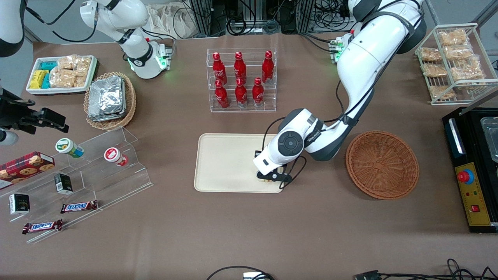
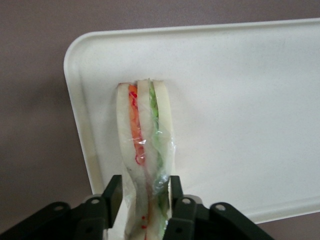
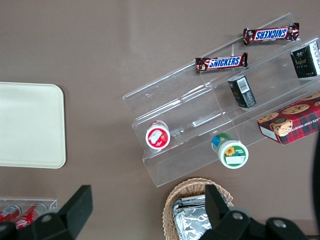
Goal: Place sandwich from basket to tray
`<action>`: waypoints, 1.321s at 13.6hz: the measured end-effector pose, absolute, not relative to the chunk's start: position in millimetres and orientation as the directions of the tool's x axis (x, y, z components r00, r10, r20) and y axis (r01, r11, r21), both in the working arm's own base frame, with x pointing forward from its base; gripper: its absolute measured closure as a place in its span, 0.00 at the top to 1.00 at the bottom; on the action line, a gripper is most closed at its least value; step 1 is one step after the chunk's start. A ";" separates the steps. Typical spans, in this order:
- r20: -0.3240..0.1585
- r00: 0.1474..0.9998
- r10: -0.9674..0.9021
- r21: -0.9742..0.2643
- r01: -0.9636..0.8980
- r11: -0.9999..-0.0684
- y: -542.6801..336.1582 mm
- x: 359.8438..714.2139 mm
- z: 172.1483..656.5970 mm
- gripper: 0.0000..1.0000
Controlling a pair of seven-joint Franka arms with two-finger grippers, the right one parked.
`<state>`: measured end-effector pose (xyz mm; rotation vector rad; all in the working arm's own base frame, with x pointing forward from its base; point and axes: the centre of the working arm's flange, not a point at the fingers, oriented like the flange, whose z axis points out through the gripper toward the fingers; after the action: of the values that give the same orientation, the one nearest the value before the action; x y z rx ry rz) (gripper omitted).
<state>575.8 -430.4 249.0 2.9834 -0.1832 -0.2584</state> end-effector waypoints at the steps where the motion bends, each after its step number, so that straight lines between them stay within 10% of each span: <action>1: -0.175 0.975 -0.138 0.139 -0.114 -0.984 -428.3 575.6 251.9 0.61; 5: -0.200 0.968 -0.149 0.079 -0.135 -0.988 -418.5 571.8 298.8 0.99; 18: -0.179 0.967 -0.180 -0.066 -0.195 -0.979 -218.2 516.5 439.2 1.00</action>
<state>516.5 -218.2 439.2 3.1982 -0.3055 -0.2794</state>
